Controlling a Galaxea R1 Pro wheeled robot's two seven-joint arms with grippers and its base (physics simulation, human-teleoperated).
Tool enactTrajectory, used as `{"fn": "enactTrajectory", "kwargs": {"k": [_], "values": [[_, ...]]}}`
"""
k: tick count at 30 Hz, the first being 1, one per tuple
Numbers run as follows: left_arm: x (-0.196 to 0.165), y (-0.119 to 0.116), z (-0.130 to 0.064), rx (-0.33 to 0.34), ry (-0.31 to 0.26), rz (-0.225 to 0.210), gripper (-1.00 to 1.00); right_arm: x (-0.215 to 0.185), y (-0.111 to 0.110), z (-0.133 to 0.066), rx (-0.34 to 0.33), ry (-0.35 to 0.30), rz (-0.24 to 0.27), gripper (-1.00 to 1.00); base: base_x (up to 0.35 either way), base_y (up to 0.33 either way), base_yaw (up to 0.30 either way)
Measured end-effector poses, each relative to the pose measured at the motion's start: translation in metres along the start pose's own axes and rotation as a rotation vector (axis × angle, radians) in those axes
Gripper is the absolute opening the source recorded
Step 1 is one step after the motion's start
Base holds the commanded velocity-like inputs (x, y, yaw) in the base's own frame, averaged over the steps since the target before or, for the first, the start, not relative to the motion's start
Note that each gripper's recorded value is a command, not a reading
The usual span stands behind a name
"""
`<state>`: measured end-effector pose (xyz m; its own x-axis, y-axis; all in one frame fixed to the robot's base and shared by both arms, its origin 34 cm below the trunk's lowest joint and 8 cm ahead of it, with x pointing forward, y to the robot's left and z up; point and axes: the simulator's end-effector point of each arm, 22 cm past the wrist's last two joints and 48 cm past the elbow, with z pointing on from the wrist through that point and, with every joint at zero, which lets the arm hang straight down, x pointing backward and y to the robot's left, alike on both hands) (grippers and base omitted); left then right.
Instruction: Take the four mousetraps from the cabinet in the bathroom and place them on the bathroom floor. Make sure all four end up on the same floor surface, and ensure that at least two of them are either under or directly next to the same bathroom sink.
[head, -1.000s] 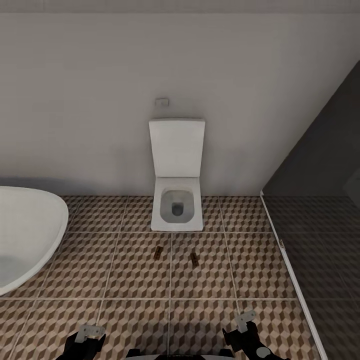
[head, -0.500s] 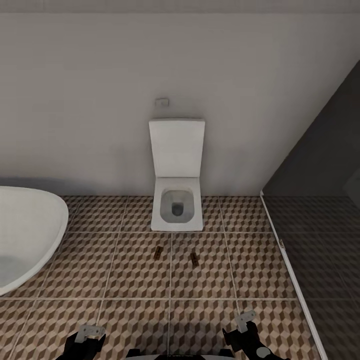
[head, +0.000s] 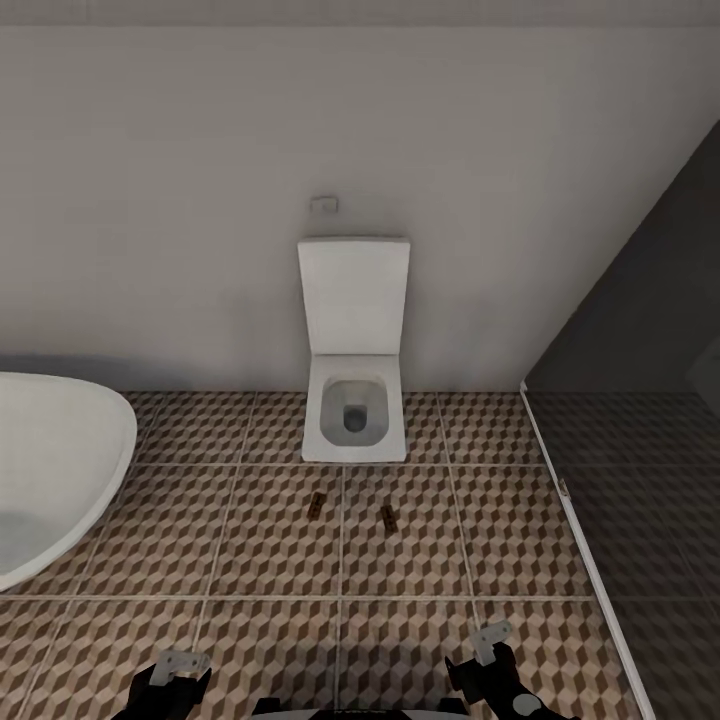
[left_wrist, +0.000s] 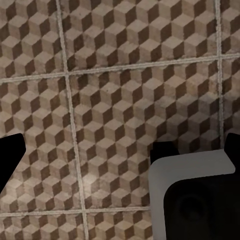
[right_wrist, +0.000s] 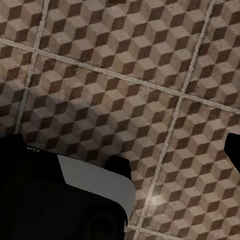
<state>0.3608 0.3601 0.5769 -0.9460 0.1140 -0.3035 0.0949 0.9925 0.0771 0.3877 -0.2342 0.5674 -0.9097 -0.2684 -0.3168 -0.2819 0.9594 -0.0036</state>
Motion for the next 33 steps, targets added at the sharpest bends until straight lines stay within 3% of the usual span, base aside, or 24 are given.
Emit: {"fn": "enactTrajectory", "kwargs": {"k": [33], "values": [[-0.0001,0.0,0.0,0.0,0.0,0.0,1.0,-0.0004,-0.0003,0.0,0.0,-0.002,-0.001,1.0,0.0,0.0,0.0]]}}
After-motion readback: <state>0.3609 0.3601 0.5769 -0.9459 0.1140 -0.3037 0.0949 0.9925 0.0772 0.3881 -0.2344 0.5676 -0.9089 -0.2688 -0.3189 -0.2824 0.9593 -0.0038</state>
